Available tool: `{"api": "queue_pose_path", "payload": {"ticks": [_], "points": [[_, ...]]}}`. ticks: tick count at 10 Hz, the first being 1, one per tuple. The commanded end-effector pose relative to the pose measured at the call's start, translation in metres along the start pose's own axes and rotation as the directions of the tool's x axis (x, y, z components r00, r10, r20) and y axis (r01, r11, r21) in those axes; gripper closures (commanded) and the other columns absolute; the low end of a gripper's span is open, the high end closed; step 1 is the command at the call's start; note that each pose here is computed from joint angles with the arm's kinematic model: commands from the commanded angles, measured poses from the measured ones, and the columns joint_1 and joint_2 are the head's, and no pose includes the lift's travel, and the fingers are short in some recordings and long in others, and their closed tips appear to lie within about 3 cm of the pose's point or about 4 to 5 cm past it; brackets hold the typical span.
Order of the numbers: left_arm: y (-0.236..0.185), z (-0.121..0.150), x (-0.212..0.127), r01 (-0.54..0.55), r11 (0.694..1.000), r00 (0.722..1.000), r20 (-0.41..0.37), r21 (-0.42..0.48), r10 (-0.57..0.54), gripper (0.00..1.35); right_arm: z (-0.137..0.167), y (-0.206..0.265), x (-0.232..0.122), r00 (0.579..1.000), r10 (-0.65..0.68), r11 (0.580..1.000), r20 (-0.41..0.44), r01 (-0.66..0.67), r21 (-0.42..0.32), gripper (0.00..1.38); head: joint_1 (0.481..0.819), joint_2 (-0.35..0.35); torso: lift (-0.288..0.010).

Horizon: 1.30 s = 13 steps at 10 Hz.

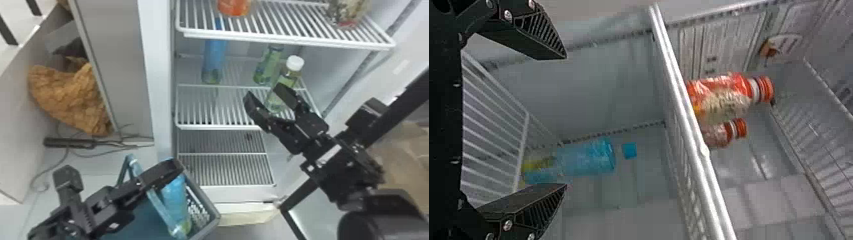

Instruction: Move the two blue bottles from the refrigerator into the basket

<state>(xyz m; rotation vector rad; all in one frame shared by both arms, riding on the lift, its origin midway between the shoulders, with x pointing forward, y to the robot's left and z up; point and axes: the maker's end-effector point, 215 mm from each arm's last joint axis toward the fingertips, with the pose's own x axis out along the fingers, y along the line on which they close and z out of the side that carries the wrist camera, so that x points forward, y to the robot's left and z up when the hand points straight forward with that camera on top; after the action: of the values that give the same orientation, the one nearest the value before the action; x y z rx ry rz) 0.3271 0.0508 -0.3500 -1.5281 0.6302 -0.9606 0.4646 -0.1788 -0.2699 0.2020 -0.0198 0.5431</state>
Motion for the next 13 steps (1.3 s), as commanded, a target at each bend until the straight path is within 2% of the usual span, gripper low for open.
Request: {"api": "queue_pose_path", "payload": {"ticks": [1, 5, 8, 13], "points": [[0.0, 0.0, 0.001, 0.001, 1.0, 1.0, -0.002, 0.0, -0.001, 1.2, 0.0, -0.011, 0.013, 1.0, -0.022, 1.0, 0.018, 0.023, -0.008, 0.15, 0.695, -0.18, -0.22], [0.001, -0.002, 0.0, -0.001, 1.0, 1.0, -0.002, -0.005, 0.0, 1.2, -0.016, -0.019, 0.057, 0.999, -0.048, 0.998, 0.001, 0.048, -0.036, 0.15, 0.695, -0.168, -0.22], [0.002, -0.002, 0.0, -0.005, 1.0, 1.0, -0.004, -0.003, 0.005, 1.2, -0.034, -0.014, 0.085, 0.998, -0.053, 0.998, -0.017, 0.053, -0.024, 0.15, 0.695, -0.138, -0.22], [0.002, -0.003, 0.0, -0.005, 1.0, 1.0, -0.009, -0.003, 0.005, 1.2, -0.027, -0.016, 0.113, 0.992, -0.128, 0.991, 0.01, 0.129, -0.042, 0.16, 0.695, -0.109, -0.22]]}}
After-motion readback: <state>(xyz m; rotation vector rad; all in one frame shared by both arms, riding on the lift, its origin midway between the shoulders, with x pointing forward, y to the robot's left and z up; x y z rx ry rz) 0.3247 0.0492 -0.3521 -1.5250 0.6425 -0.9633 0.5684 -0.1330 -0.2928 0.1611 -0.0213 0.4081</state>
